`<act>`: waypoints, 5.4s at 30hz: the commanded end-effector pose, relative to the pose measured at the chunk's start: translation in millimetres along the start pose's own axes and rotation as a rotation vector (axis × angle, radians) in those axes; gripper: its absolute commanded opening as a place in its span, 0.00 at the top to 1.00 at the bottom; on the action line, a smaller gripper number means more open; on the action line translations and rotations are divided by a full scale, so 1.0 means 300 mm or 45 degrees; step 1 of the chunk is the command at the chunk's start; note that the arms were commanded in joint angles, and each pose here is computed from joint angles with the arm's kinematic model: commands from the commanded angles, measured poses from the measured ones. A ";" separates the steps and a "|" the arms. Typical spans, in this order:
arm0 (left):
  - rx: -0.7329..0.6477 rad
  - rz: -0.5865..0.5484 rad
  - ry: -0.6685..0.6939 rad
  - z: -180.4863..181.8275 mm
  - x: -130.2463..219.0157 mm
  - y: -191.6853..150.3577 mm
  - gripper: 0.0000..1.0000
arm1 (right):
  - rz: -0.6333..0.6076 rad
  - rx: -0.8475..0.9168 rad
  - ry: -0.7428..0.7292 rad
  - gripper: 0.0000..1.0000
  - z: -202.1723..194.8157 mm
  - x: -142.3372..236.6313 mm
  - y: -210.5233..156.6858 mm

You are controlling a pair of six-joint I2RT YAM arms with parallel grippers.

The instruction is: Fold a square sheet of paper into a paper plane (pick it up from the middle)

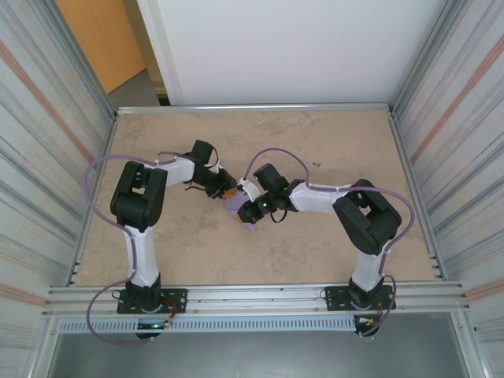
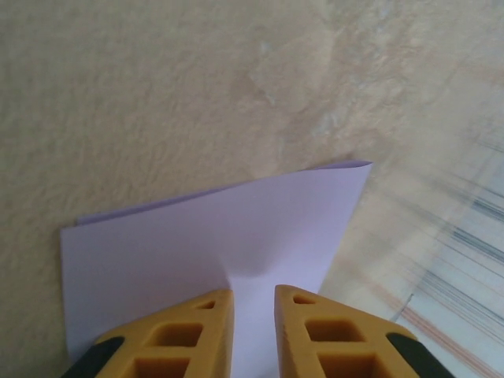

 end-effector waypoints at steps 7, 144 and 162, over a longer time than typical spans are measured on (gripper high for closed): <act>-0.014 0.056 0.148 0.069 -0.029 -0.029 0.86 | 0.017 -0.177 -0.115 0.91 -0.113 0.004 0.017; 0.127 0.000 0.194 0.180 -0.028 -0.279 0.91 | 0.136 -0.417 -0.211 0.71 -0.166 0.007 0.041; 0.161 -0.006 0.229 0.203 -0.036 -0.277 0.93 | 0.146 -0.399 -0.042 0.85 -0.024 0.013 0.004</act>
Point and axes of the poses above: each hand's point on the last joint's axis, 136 mm out from that joint toward the fingers, its own x axis back along the fingers, its own z axis along the line the jaws close on, y = z × x, the point moved 3 cm from there along x, back along the fingers, and after that the axes turned 2 degrees about x, right-handed, at the moved point
